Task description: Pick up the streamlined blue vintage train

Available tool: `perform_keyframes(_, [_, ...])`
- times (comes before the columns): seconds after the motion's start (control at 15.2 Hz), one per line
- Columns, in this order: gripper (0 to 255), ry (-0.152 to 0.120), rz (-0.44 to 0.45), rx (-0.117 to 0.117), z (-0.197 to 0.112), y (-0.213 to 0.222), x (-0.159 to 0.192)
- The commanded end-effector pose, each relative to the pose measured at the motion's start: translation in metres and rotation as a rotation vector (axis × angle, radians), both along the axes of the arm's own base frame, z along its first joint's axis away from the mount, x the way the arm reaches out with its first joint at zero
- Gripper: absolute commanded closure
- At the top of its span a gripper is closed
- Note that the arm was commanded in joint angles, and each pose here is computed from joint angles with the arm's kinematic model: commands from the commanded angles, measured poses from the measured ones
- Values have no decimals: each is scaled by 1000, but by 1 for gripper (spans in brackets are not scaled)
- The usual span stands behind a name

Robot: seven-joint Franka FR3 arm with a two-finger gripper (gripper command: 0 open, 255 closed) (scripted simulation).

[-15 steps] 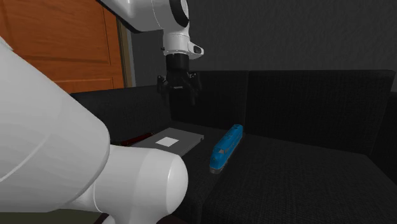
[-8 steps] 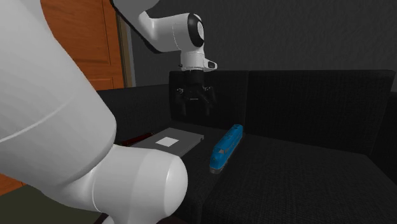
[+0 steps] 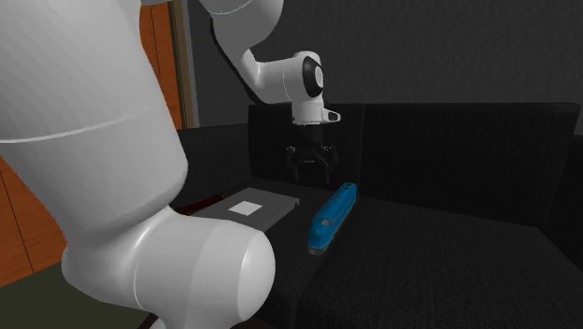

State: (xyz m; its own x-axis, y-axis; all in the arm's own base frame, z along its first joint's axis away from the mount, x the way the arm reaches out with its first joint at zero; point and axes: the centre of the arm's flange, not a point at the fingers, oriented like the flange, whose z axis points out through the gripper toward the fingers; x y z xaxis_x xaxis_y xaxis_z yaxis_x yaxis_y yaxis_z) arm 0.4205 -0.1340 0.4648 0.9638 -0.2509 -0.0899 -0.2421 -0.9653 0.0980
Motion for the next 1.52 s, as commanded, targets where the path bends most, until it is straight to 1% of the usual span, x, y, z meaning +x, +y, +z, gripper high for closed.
perform_keyframes(0.0, [0, -10, -20, -6, -15, -16, 16])
perform_keyframes(0.53, [0, -41, -95, -22, -63, -78, 73])
perform_keyframes(0.99, [0, -41, -95, -22, -100, -78, 73])
perform_keyframes(1.12, [0, -41, -95, -22, -103, -78, 73])
perform_keyframes(1.19, [255, -41, -95, -22, -103, -78, 73])
perform_keyframes(1.45, [255, -41, -95, -22, -103, -78, 73])
